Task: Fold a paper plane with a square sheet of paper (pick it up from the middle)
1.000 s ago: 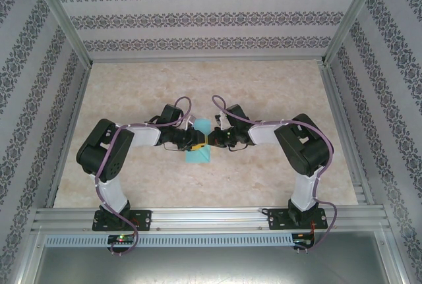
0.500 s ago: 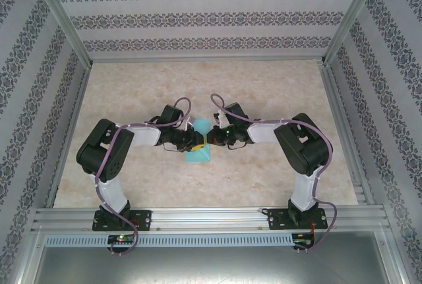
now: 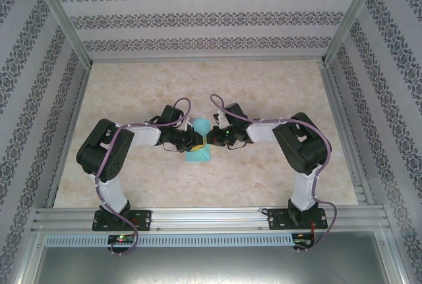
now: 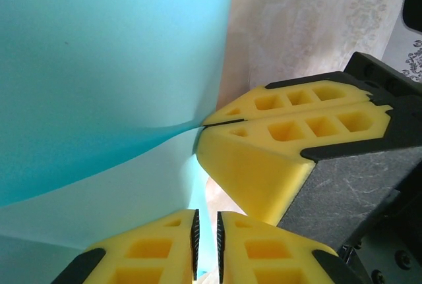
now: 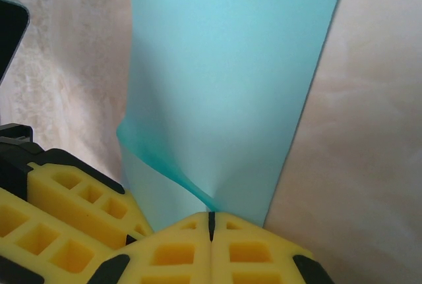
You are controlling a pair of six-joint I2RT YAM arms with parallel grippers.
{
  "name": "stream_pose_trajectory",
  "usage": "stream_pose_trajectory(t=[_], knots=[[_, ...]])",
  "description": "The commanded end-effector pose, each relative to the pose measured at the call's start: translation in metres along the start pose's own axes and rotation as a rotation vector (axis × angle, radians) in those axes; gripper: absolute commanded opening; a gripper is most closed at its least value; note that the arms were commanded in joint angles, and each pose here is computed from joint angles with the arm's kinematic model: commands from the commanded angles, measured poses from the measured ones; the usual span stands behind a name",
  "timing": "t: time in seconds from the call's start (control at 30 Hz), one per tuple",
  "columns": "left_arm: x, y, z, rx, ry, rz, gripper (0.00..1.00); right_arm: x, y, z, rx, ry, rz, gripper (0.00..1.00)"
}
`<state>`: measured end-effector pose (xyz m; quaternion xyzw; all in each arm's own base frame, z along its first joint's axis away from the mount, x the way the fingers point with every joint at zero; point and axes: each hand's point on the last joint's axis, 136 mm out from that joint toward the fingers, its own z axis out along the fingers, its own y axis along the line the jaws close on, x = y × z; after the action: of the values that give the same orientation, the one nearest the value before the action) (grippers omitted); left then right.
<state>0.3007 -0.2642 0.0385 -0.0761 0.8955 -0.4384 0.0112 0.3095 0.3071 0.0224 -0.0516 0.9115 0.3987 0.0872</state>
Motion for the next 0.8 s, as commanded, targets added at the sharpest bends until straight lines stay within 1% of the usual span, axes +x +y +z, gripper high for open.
stream_pose_trajectory(t=[0.0,0.3,0.77], knots=[[0.0022,-0.0014,0.0063,-0.008,0.027,0.013,0.19,-0.002,-0.0034,0.0013,0.002,0.008,-0.012,0.02],[0.0037,0.0025,0.0103,-0.005,0.046,0.008,0.19,-0.0012,-0.003,-0.0021,0.012,0.004,-0.013,0.02],[0.0053,0.0061,0.0129,-0.01,0.053,0.001,0.19,-0.0003,-0.0095,0.0027,0.03,0.013,0.002,0.02]])
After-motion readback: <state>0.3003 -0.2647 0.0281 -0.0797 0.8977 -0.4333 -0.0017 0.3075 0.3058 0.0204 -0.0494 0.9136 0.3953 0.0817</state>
